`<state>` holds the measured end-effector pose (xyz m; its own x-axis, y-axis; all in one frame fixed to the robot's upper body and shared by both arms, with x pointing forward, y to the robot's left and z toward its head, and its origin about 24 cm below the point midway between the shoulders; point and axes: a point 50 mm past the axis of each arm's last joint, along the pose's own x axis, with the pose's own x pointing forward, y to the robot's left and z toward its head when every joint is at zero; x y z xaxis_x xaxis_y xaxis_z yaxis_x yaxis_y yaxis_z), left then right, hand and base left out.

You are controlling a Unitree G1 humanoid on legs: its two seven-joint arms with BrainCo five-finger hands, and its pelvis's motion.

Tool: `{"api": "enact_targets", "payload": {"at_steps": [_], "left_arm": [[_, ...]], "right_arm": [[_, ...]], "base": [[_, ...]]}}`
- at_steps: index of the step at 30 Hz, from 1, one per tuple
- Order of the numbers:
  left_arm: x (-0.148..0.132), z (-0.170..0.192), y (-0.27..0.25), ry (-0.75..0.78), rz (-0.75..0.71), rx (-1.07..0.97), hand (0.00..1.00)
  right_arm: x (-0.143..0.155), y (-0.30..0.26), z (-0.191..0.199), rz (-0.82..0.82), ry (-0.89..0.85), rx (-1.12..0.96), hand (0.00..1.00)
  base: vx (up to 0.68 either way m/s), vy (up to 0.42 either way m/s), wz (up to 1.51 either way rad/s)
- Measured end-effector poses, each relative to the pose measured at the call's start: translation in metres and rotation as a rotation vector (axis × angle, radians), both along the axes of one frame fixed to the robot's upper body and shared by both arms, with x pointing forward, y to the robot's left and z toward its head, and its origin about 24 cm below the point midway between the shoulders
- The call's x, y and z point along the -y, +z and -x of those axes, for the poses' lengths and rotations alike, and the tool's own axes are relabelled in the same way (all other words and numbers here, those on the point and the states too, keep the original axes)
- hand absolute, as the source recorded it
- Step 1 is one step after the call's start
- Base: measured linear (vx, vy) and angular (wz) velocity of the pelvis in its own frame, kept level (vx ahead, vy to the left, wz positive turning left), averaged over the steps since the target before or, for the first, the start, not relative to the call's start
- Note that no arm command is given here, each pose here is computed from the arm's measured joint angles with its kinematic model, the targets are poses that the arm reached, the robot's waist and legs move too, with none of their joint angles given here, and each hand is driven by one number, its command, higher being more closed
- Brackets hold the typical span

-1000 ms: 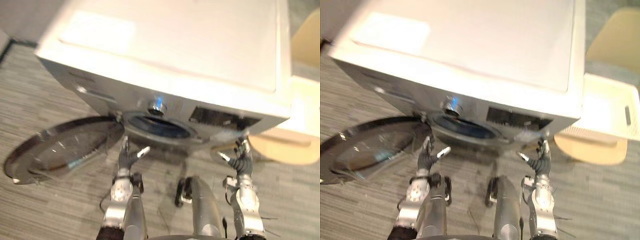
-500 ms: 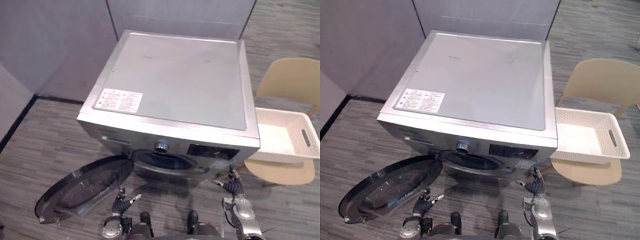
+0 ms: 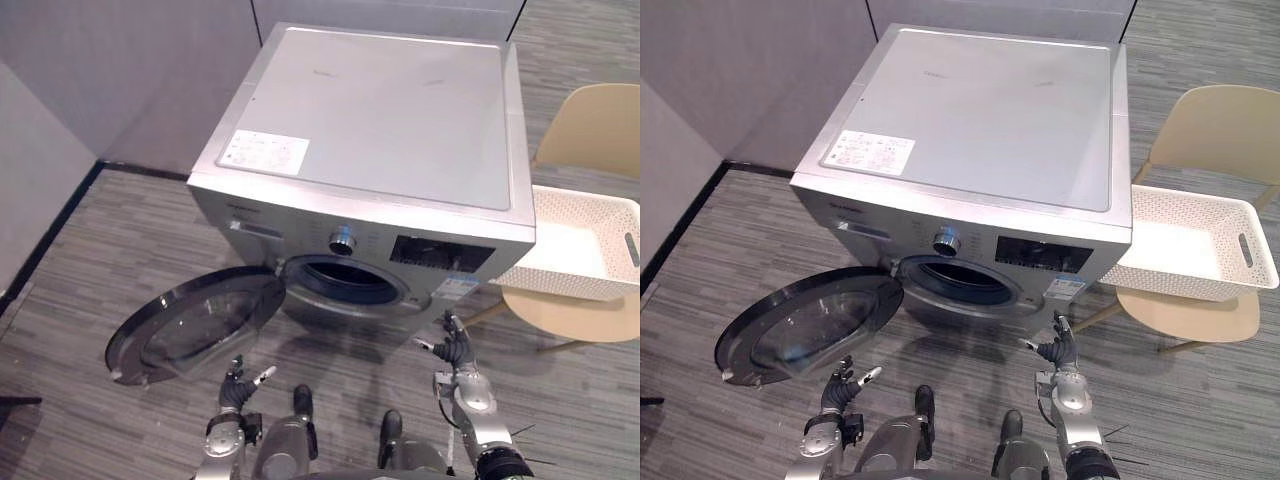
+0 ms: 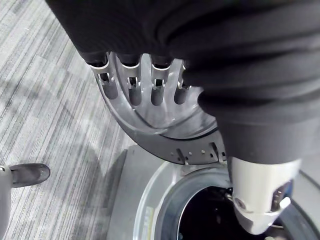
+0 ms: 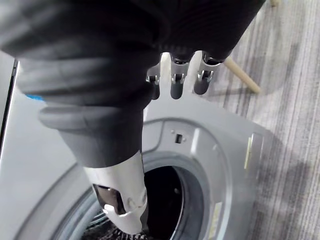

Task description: Pick up the laundry basket with both hands and put the clothes into the washing machine.

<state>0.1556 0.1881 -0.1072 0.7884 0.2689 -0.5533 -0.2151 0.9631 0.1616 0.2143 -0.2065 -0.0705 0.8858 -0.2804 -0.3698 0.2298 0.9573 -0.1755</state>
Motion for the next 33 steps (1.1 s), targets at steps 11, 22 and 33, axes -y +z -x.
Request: {"api": "enact_targets", "payload": {"at_steps": [11, 22, 33], "left_arm": [[-0.002, -0.012, 0.019, -0.017, -0.038, 0.101, 0.0], [-0.043, -0.066, 0.13, -0.065, -0.377, 0.587, 0.0], [-0.174, -0.086, 0.202, 0.253, -0.805, 0.585, 0.0]], "right_arm": [[0.008, -0.006, 0.025, -0.031, -0.109, -0.013, 0.0], [0.016, -0.018, 0.05, -0.036, -0.122, -0.083, 0.0], [0.015, -0.021, 0.057, -0.046, -0.069, -0.108, 0.0]], "base": [[-0.07, 0.116, 0.1], [0.03, 0.023, 0.05], [0.0, -0.039, -0.03]]}}
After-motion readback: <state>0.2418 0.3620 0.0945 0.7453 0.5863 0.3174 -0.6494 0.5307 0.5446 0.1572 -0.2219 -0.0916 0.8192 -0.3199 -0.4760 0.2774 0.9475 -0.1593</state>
